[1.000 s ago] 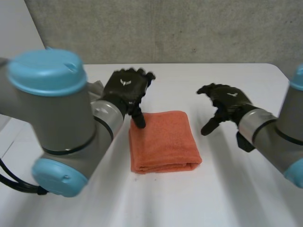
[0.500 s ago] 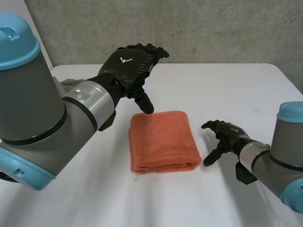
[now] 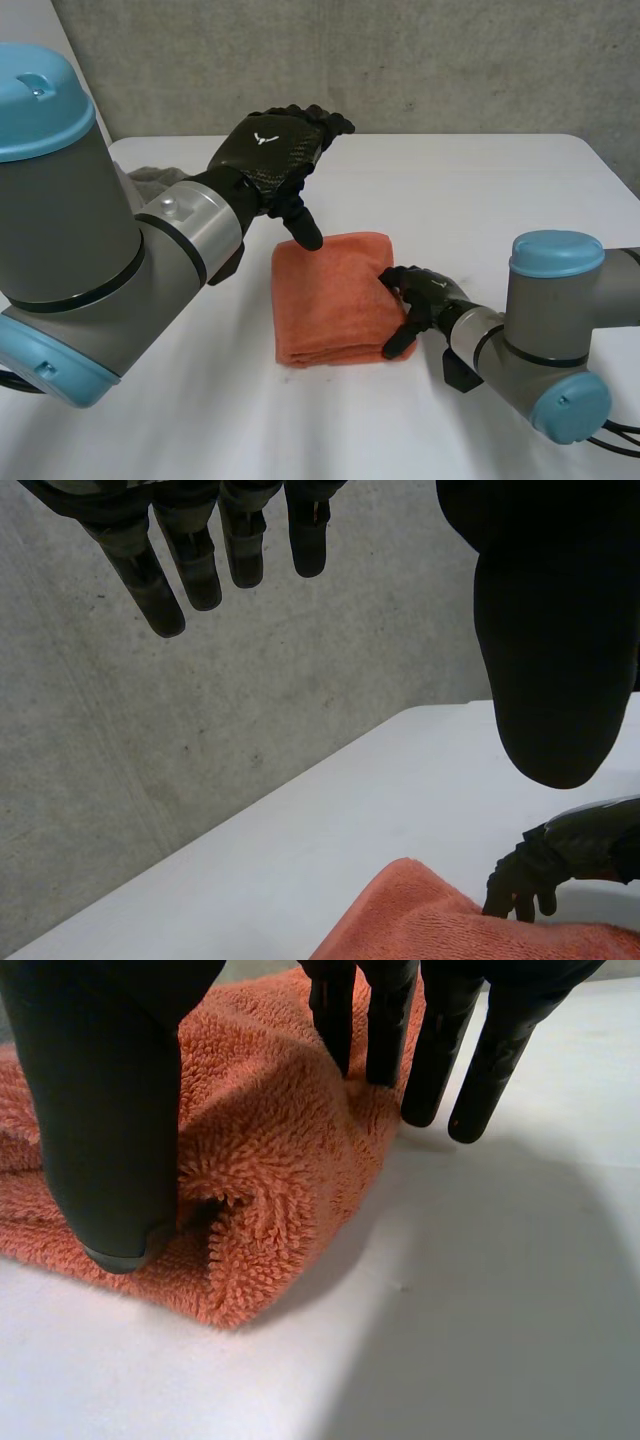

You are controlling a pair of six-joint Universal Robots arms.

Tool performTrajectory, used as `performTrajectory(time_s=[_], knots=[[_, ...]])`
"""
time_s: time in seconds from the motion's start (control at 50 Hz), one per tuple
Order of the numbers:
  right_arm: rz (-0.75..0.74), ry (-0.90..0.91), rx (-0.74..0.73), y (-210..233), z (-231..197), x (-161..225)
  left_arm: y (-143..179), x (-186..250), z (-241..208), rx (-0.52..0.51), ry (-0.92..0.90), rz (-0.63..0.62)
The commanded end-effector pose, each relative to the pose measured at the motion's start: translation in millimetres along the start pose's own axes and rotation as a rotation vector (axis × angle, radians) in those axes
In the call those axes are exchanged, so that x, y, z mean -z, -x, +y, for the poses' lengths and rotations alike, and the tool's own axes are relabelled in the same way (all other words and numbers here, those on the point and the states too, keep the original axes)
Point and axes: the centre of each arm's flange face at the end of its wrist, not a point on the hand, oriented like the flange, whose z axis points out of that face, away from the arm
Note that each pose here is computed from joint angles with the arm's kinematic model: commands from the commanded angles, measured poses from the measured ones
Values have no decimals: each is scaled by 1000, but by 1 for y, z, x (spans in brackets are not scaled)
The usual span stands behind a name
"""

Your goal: Fold the laundry.

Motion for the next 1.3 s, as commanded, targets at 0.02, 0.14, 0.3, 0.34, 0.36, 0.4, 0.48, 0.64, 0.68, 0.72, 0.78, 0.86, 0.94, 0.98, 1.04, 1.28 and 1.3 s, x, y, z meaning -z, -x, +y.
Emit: performTrajectory(time_s=[0.02, 0.14, 0.3, 0.34, 0.36, 0.4, 0.48, 0.64, 0.68, 0.72, 0.78, 0.86, 0.94, 0.98, 1.04, 1.28, 1.3], knots=[[-17, -13, 11, 3, 2, -9, 1, -1, 1, 1, 2, -2], [-27, -20, 17, 5, 3, -16, 1, -1, 0, 0, -1, -4], [-50, -78, 38, 9, -10, -23, 4, -2, 1, -2, 1, -9], [-54, -86, 43, 10, -13, -25, 4, -3, 1, -2, 0, -10], [-59, -95, 48, 11, -16, -29, 4, -3, 1, -2, -2, -11], [-60, -109, 54, 12, -21, -32, 5, -3, 1, -4, -2, -14], [-73, -145, 73, 13, -34, -40, 6, -5, 2, -5, 0, -19], [-147, -173, 199, 8, -63, -66, 8, -9, 5, -4, 7, -26], [-107, -183, 214, -17, -76, -79, 8, -10, 6, -4, 8, -26], [-81, -199, 227, -31, -85, -87, 8, -12, 7, -4, 9, -27], [-20, -235, 235, -64, -104, -103, 9, -14, 9, -3, 15, -31], [125, -310, 212, -129, -135, -111, 9, -16, 13, -2, 24, -31], [311, -358, 174, -215, -156, -98, 9, -17, 16, -2, 33, -30], [366, -373, 171, -243, -162, -91, 8, -18, 19, -1, 41, -29], [447, -396, 185, -283, -168, -77, 8, -18, 20, -1, 42, -29], [604, -354, 190, -354, -158, -45, 8, -21, 27, 2, 64, -28], [628, -347, 182, -359, -156, -42, 8, -21, 27, 2, 64, -28]])
